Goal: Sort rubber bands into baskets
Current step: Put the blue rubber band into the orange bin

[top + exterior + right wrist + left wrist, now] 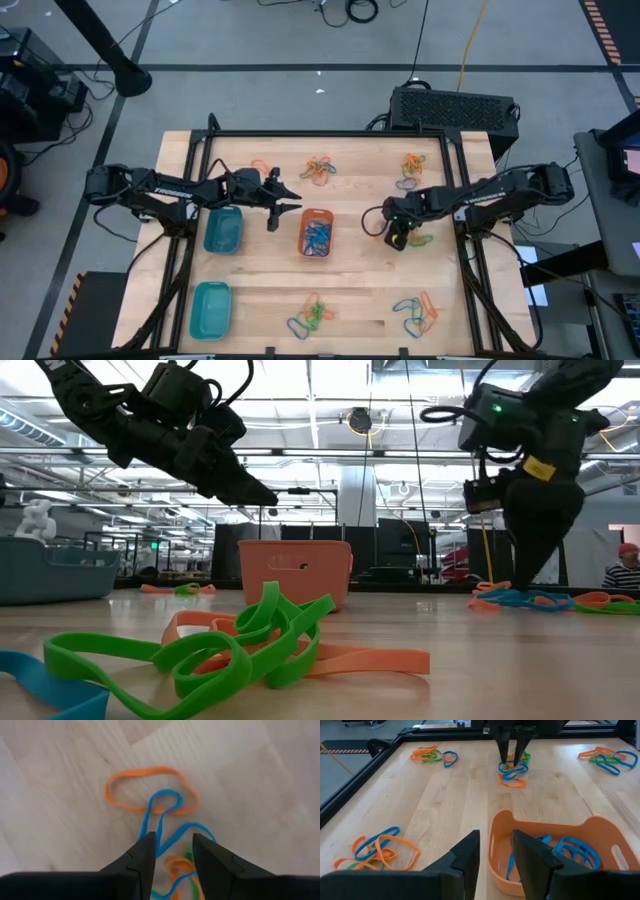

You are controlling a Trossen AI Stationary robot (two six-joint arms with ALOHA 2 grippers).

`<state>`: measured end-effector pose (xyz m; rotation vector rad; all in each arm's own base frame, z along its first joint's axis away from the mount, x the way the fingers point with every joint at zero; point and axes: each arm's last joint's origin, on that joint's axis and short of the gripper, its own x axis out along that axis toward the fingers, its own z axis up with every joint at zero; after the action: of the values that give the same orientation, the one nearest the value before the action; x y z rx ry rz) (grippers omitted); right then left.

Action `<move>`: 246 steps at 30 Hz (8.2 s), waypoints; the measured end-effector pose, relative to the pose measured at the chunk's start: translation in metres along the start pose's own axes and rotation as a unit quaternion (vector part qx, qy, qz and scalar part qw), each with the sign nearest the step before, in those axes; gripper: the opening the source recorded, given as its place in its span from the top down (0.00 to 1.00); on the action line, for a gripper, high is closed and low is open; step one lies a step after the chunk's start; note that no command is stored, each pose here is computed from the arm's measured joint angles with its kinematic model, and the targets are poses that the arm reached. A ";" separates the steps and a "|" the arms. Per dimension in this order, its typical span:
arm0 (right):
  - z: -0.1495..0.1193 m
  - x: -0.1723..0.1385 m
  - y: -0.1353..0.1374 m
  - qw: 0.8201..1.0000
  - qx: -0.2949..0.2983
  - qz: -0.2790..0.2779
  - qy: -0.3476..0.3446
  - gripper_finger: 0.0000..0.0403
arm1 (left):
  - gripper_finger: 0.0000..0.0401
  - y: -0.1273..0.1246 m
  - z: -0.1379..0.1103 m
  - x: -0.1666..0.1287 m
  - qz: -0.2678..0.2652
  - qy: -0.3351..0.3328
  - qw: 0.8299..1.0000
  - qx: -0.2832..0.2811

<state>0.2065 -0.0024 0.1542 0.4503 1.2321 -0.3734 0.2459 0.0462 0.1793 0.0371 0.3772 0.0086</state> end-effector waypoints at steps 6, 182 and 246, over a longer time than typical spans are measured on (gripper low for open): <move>-0.006 0.006 0.002 1.000 -0.002 0.009 -0.006 0.70 | 0.70 0.000 0.000 0.000 0.000 0.000 1.000 0.000; 0.018 -0.050 0.049 0.892 -0.257 0.212 -0.305 0.60 | 0.66 -0.034 0.041 0.067 -0.067 0.246 0.963 0.092; -0.118 0.015 0.167 0.965 -0.214 0.136 0.061 0.61 | 0.62 -0.139 0.057 0.033 -0.158 -0.082 0.982 0.070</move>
<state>0.1995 0.2010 0.1298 0.2643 1.3076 0.1591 0.2980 -0.0942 0.2148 0.1164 0.2151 -0.3332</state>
